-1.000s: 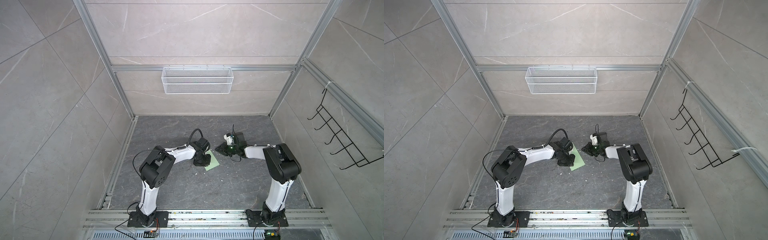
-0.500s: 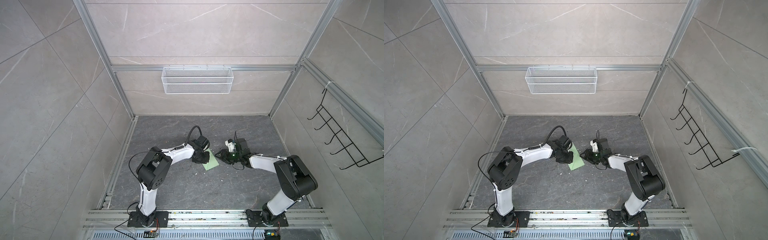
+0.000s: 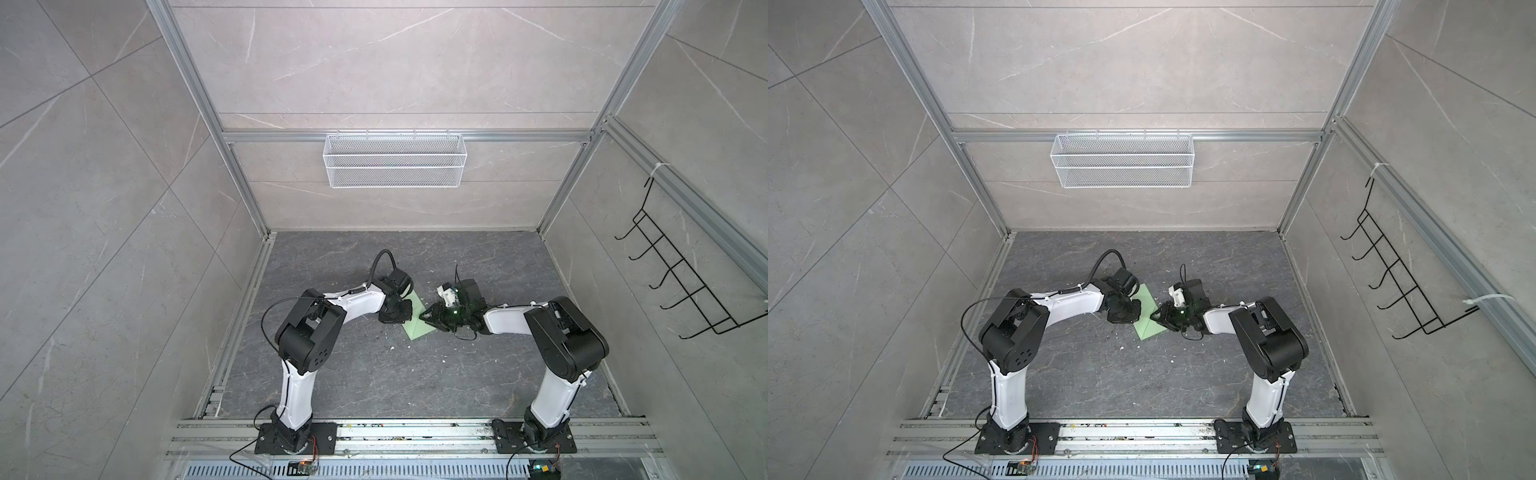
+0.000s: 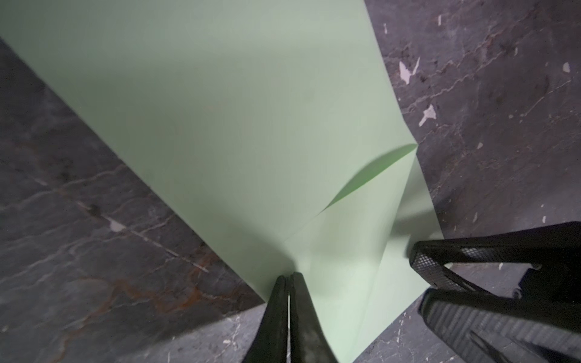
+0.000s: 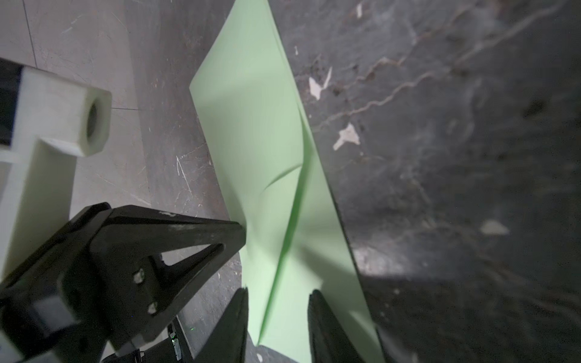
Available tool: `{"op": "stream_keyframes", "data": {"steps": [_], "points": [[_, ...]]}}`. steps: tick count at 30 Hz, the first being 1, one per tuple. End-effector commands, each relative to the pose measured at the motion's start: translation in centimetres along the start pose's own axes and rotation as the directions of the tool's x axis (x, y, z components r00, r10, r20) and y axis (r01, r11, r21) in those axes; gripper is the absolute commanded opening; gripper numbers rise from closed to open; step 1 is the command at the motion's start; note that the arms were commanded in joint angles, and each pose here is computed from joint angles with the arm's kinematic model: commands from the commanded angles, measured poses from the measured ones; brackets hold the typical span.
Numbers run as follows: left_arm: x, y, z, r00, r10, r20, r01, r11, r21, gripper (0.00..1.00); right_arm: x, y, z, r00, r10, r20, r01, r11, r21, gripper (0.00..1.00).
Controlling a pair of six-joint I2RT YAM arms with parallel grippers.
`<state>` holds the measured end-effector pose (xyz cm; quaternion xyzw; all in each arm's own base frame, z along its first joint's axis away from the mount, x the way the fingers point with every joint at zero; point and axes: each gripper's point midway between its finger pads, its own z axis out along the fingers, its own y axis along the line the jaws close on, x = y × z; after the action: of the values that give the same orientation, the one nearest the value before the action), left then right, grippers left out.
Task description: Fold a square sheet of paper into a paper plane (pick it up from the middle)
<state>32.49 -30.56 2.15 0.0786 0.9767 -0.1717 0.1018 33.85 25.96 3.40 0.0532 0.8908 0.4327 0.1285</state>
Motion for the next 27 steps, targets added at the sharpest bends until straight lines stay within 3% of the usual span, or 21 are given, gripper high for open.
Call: {"op": "stream_keyframes", "data": {"steps": [1,9,21,27], "points": [[0.1,0.7,0.6,1.0,-0.006,-0.008,0.006,1.0,-0.03,0.07,-0.7,1.0,0.6,1.0,-0.003,0.002,0.003,0.999,-0.035,0.34],[0.6,1.2,0.9,1.0,-0.019,-0.019,0.018,0.999,-0.042,0.05,-1.1,0.1,1.4,0.999,0.051,0.006,-0.051,0.999,-0.005,0.34],[0.5,1.4,0.9,1.0,-0.027,-0.014,0.026,0.999,-0.042,0.05,-0.3,1.4,2.7,0.995,0.08,-0.051,-0.087,0.985,-0.149,0.24],[0.4,1.4,0.6,0.999,-0.031,-0.008,0.031,0.999,-0.037,0.05,-0.1,1.2,2.7,0.996,0.082,-0.044,-0.088,0.984,-0.154,0.2]]}}
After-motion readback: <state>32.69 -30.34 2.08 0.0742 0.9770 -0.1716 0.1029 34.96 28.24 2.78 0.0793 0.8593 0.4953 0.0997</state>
